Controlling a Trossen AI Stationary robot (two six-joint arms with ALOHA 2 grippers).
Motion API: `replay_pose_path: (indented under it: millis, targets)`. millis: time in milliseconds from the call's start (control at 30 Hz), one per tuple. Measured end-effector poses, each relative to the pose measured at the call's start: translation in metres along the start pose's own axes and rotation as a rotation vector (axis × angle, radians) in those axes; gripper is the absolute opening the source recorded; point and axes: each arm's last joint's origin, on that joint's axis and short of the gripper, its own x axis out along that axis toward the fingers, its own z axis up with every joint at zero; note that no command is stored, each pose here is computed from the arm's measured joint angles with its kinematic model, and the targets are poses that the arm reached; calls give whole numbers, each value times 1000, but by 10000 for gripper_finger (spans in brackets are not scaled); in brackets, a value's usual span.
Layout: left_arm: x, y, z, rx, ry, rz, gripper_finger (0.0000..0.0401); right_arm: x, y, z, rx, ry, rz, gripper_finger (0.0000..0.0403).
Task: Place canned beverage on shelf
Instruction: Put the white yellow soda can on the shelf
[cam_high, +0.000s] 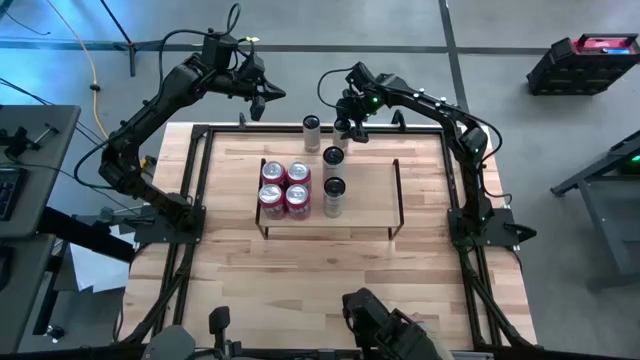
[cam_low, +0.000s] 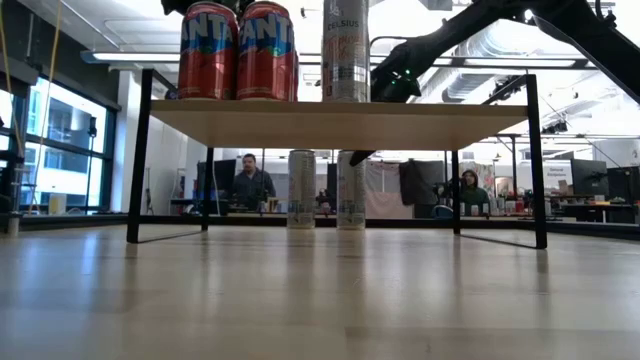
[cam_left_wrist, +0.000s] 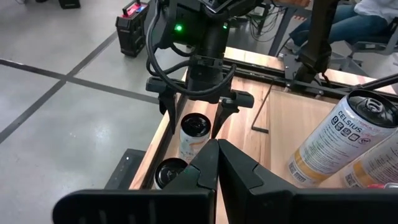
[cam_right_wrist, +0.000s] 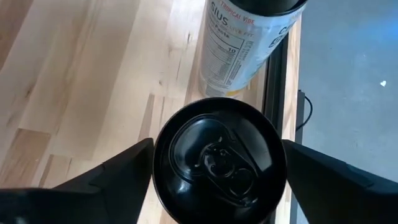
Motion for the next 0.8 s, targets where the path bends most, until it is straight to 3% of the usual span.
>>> replay_pose_path:
  millis: [400, 700, 800]
  targets:
    - [0, 0, 0, -14, 1, 0, 0, 12, -1, -6, 35, 12, 40, 269]
    - [0, 0, -1, -4, 6, -2, 0, 12, 0, -5, 41, 11, 42, 267]
    - [0, 0, -1, -3, 4, -1, 0, 13, 1, -4, -10, -4, 58, 266]
